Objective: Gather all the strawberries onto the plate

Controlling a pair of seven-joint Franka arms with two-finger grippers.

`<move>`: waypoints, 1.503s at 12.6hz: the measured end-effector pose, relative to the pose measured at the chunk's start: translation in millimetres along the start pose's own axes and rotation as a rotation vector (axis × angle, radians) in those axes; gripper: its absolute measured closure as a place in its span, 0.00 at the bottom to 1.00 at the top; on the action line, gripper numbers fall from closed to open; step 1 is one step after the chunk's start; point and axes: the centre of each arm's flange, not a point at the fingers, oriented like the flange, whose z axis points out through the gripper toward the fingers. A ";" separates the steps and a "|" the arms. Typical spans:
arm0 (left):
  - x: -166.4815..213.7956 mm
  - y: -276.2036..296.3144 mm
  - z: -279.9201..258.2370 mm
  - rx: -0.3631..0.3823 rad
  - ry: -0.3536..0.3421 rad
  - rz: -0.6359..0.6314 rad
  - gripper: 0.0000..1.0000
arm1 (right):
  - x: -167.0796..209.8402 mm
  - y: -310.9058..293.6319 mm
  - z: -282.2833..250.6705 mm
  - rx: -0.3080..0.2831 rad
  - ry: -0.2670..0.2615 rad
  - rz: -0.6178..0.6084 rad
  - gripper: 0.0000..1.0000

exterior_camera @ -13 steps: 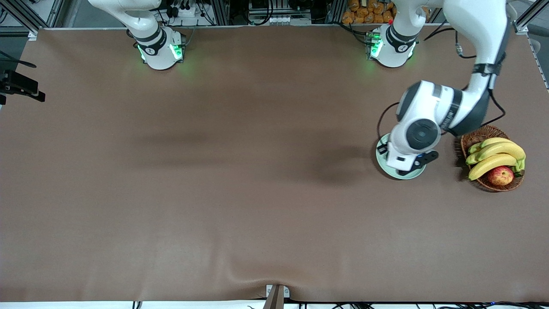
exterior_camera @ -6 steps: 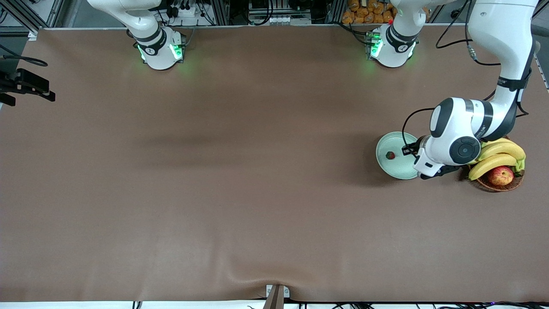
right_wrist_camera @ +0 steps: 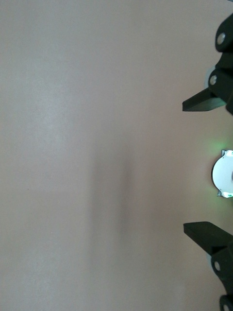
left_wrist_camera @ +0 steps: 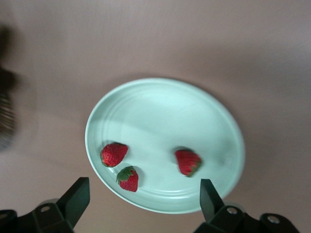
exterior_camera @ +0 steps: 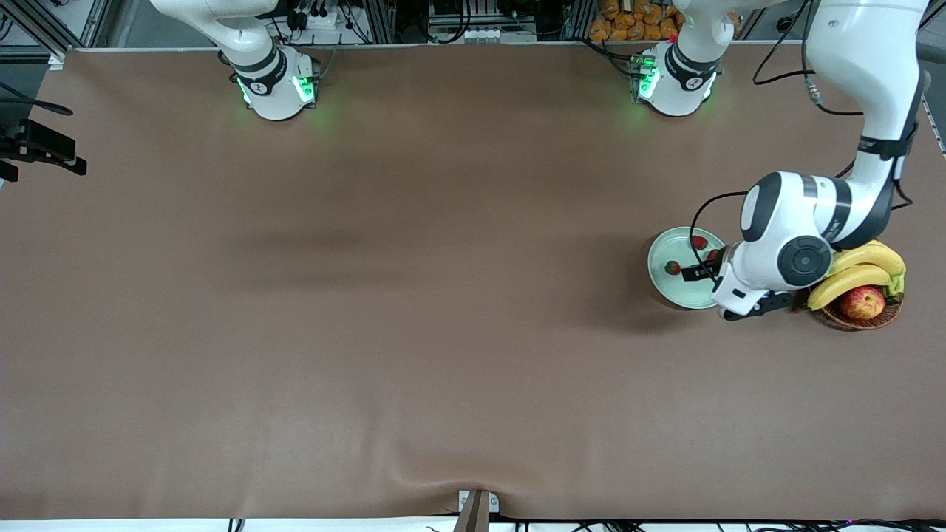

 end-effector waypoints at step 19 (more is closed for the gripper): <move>-128.3 -97.5 -322.4 -0.127 0.245 0.079 0.00 | 6.1 29.9 7.1 0.000 0.019 0.056 0.00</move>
